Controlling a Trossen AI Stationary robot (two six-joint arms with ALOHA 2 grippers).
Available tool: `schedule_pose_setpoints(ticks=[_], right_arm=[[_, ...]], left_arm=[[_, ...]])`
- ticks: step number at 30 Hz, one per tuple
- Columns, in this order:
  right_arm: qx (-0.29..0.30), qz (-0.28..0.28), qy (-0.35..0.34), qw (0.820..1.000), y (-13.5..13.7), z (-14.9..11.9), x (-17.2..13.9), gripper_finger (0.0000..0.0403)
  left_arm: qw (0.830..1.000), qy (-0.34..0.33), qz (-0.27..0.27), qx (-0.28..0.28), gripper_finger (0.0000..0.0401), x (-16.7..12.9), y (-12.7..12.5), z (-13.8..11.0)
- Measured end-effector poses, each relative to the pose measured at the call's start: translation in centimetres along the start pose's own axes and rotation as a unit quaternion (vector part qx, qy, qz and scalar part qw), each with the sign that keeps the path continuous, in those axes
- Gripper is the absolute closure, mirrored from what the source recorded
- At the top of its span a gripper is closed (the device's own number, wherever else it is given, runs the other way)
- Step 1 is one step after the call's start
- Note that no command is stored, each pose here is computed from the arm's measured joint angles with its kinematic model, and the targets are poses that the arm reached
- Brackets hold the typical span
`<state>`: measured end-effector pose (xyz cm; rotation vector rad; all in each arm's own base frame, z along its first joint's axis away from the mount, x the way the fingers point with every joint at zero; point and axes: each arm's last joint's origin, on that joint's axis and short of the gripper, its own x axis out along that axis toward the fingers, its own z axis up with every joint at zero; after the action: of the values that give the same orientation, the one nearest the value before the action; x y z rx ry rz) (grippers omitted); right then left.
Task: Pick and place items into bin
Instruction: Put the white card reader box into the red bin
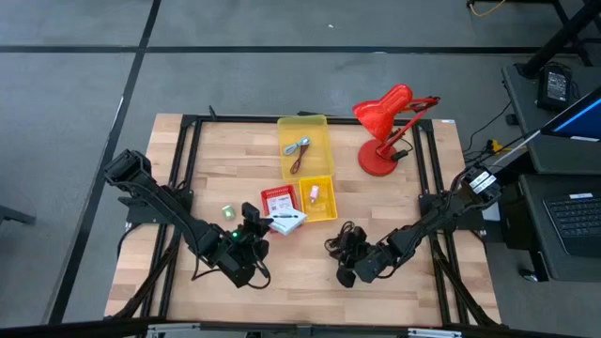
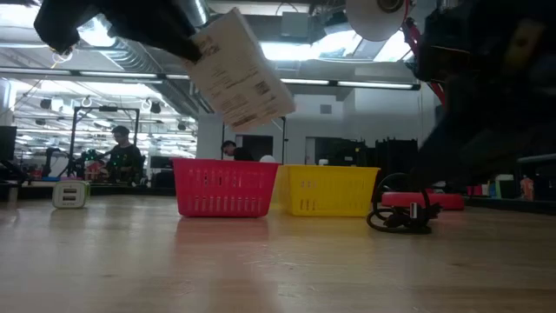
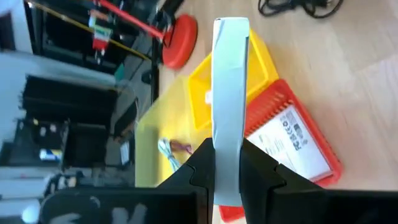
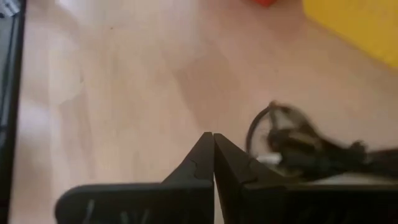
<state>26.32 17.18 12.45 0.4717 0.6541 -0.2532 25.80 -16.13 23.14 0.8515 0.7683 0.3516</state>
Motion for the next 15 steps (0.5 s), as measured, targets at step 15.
schedule_pose_setpoints(ticks=[15], right_arm=[[-0.016, -0.036, -0.017, 0.999, -1.6, 2.0, 1.3, 0.0403]], left_arm=[[0.992, 0.102, -0.032, -0.073, 0.0362, 1.4, 0.9, -2.3]])
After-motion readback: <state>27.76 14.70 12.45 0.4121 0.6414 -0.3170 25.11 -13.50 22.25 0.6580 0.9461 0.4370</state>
